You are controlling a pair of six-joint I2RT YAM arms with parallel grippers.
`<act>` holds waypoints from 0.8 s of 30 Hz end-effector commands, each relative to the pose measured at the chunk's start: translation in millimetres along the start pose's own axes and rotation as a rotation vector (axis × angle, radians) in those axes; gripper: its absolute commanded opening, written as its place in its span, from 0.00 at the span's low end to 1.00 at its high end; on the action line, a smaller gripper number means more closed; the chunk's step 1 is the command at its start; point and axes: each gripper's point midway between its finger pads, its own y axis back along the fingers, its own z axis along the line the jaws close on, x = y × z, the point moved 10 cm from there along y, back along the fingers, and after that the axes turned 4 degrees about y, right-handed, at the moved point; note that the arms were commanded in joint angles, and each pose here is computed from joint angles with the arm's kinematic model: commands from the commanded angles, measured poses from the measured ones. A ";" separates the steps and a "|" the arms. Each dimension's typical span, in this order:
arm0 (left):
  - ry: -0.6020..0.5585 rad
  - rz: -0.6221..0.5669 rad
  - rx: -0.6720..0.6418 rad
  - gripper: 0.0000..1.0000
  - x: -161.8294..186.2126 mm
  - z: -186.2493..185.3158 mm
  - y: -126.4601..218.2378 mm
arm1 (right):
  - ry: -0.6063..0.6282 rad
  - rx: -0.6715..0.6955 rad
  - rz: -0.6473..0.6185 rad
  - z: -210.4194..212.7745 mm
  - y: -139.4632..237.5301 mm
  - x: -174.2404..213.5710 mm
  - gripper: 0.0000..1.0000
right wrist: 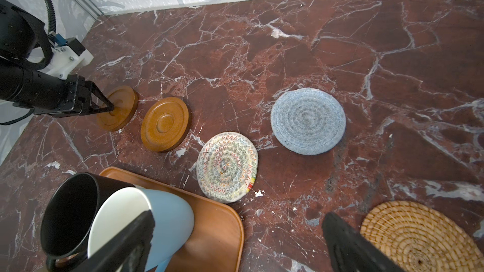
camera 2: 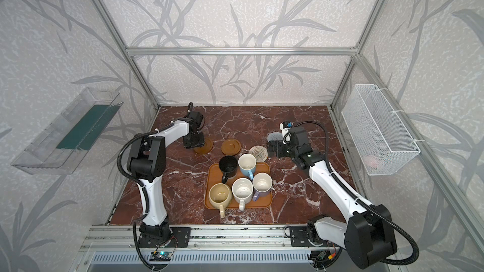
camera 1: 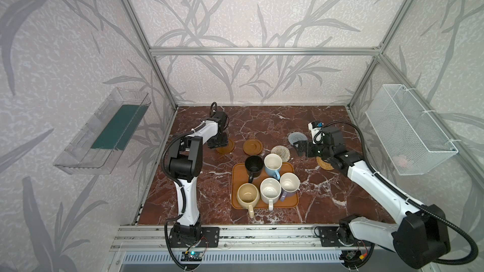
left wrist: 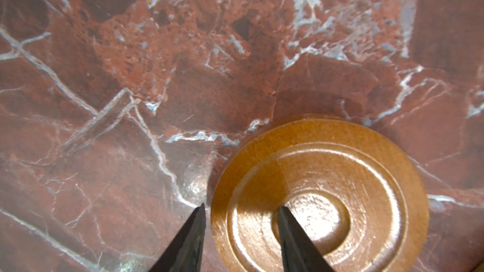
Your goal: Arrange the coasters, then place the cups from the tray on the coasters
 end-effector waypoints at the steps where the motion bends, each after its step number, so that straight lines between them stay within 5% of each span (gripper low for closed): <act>1: 0.002 -0.007 0.006 0.51 3.3 0.3 15.8 | -0.011 -0.030 -0.026 3.6 5.3 -1.5 0.99; 9: 0.029 -0.103 0.000 0.64 -8.8 6.8 61.8 | -0.004 -0.027 -0.045 5.5 15.8 -4.7 0.99; 14: -0.006 -0.172 0.137 0.75 -1.1 -5.0 98.9 | -0.009 -0.028 -0.034 6.6 17.9 -7.4 0.99; 18: -0.106 -0.154 0.310 0.77 15.1 -38.0 111.1 | 0.005 -0.031 -0.028 8.7 21.3 -10.2 0.99; 24: -0.206 -0.083 0.389 0.72 26.4 -83.0 97.8 | 0.009 -0.054 -0.027 10.0 21.1 -8.5 0.99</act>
